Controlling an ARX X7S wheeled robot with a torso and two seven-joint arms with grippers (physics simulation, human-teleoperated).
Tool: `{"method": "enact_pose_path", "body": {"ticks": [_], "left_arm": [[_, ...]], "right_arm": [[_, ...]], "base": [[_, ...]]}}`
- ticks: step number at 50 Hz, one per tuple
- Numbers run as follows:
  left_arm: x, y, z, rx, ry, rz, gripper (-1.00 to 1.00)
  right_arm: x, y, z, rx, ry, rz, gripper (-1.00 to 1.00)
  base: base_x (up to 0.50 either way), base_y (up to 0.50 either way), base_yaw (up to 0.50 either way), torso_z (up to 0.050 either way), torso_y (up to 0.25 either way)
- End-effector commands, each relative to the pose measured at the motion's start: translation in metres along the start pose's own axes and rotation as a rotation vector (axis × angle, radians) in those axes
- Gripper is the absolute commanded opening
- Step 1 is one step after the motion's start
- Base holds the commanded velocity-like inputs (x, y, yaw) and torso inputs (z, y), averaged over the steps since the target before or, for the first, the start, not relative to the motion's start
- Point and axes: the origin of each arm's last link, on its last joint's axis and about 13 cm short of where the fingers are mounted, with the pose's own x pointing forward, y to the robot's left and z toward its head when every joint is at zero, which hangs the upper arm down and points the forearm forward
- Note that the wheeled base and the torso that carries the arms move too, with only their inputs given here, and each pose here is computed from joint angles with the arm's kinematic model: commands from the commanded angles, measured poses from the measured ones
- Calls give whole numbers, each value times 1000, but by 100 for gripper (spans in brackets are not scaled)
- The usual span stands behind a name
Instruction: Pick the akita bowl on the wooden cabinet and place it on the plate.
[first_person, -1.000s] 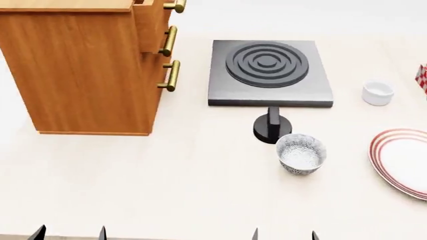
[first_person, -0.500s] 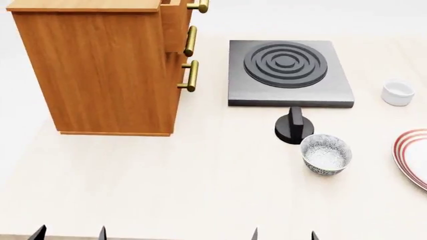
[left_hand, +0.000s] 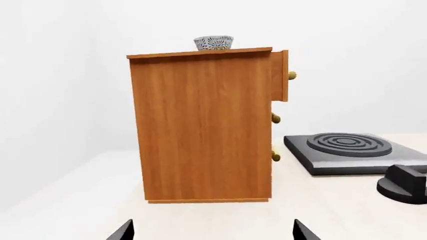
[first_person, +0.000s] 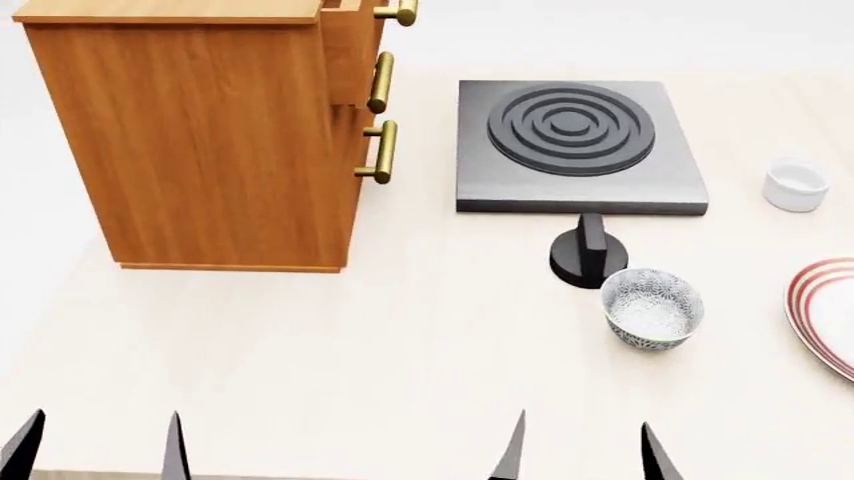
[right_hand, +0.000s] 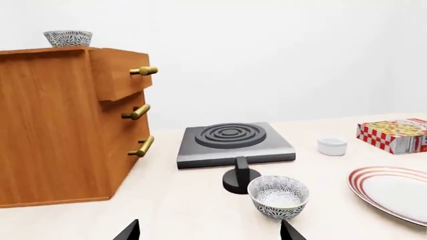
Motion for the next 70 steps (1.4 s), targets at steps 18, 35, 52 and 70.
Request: {"method": "enact_pose_path", "body": {"ticks": [18, 35, 52, 70], "left_arm": [[30, -7, 126, -33, -367, -72, 100], [29, -6, 127, -40, -371, -79, 100], [28, -7, 128, -43, -372, -83, 100], [27, -7, 130, -48, -378, -89, 100]], "right_arm": [[-17, 16, 131, -24, -389, 92, 100], [-22, 16, 138, 2, -427, 103, 100], [-26, 16, 140, -7, -452, 120, 100], [-26, 17, 140, -11, -452, 123, 100]], "base": [[0, 0, 0, 0, 0], [4, 0, 0, 0, 0], [457, 0, 0, 0, 0], [500, 0, 0, 0, 0]]}}
